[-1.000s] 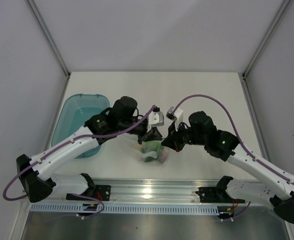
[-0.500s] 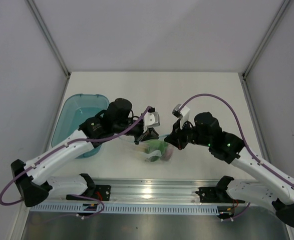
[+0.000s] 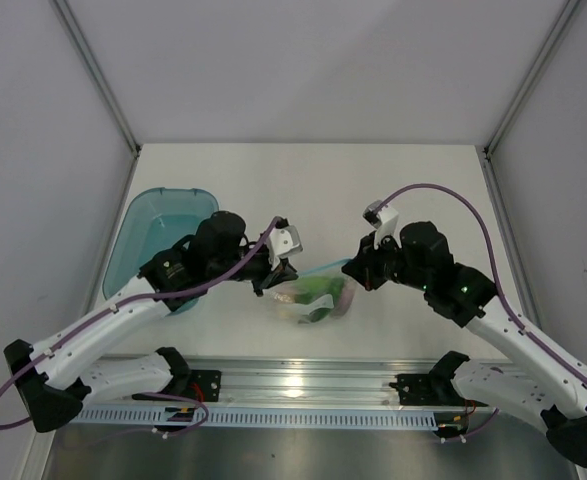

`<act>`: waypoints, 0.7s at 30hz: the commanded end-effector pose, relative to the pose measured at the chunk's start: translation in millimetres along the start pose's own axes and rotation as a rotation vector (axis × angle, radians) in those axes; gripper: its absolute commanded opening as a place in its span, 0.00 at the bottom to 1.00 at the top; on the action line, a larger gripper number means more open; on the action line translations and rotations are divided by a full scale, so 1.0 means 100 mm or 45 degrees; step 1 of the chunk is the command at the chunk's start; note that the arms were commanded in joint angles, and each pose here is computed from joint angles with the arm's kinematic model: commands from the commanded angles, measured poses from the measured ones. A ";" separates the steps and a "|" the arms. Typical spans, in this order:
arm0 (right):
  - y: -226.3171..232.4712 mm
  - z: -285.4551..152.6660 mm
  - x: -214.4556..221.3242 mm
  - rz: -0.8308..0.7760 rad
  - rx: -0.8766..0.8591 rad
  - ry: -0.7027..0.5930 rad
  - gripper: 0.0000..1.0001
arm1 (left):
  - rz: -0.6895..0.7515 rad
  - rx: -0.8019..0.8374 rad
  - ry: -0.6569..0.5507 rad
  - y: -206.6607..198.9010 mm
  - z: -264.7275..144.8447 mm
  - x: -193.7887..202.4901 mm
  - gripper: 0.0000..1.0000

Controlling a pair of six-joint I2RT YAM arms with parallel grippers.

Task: Place the food in the zip-top bag and seal the zipper
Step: Zip the zipper food storage bag at the center of the board.

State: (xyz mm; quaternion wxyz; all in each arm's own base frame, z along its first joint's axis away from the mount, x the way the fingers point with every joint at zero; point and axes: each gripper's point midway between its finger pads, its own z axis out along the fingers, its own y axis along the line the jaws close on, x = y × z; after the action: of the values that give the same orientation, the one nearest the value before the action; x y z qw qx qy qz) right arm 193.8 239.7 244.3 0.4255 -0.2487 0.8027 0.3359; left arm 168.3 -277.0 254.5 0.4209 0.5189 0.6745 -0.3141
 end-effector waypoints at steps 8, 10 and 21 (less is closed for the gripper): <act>-0.33 -0.12 -0.05 0.112 0.201 -0.062 0.00 | -0.168 -0.197 0.073 0.14 -0.30 0.36 0.00; -0.37 -0.13 -0.04 0.130 0.224 -0.058 0.00 | -0.183 -0.208 0.080 0.15 -0.33 0.40 0.00; -0.59 -0.19 0.04 0.216 0.355 -0.055 0.00 | -0.218 -0.314 0.062 0.23 -0.52 0.49 0.01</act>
State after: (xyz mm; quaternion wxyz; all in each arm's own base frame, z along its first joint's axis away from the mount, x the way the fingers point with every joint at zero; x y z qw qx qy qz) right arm 212.2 206.6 231.4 0.4222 -0.1503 0.8425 0.2988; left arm 171.3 -221.9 245.2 0.4467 0.4331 0.7332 -0.2744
